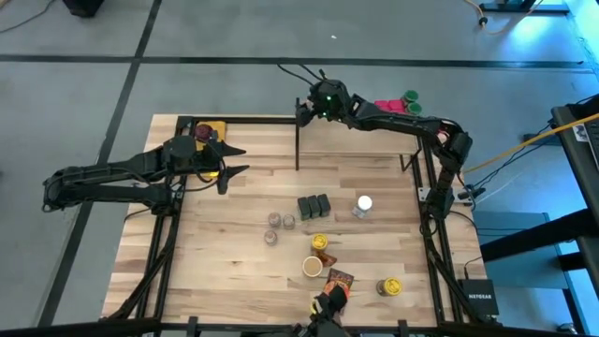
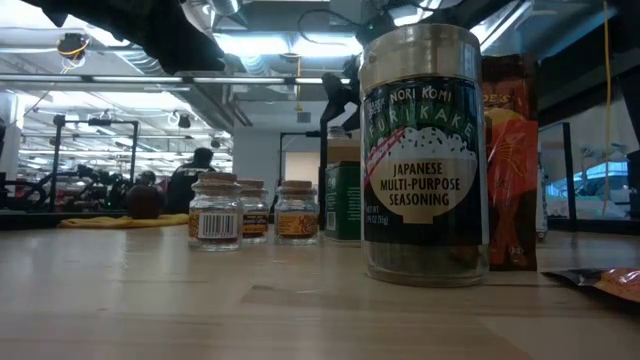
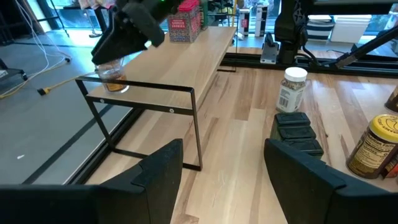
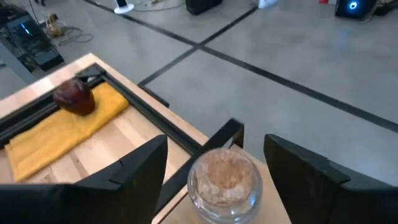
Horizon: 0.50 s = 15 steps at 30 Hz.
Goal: Shelf spices
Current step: Put the top right brown seasoning bottle on the shelf and align it with the other brown seasoning bottle
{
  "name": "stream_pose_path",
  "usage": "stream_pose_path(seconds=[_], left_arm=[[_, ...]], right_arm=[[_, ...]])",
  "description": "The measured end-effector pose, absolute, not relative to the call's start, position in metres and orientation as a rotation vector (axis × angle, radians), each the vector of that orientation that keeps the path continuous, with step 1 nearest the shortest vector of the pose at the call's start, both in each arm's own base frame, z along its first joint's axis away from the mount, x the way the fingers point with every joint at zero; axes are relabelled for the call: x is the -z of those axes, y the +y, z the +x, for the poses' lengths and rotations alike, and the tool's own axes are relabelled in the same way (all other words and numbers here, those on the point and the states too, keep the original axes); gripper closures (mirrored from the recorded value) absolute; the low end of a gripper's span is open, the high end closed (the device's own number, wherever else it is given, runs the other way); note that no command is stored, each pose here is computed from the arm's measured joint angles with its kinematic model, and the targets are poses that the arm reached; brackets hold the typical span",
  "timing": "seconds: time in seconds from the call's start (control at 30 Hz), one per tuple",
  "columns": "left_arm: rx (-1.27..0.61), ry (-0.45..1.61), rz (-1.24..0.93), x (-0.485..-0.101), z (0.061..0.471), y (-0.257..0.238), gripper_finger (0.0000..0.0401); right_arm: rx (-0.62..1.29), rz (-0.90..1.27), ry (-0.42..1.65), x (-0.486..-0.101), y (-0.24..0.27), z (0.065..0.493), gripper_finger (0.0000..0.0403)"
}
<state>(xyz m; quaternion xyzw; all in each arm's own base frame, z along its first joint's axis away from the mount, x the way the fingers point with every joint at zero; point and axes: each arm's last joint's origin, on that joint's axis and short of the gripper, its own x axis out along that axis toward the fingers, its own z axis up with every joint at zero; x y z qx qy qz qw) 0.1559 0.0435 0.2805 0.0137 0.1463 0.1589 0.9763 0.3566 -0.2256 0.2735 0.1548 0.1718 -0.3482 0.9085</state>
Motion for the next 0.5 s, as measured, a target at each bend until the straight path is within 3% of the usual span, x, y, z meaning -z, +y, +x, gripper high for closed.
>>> stream_pose_path(seconds=[0.5], left_arm=[[-0.320,0.295,0.028,-0.280,0.156,0.044,0.0182]], right_arm=[[0.703,0.298,0.305,-0.300,-0.216,0.346,0.0132]])
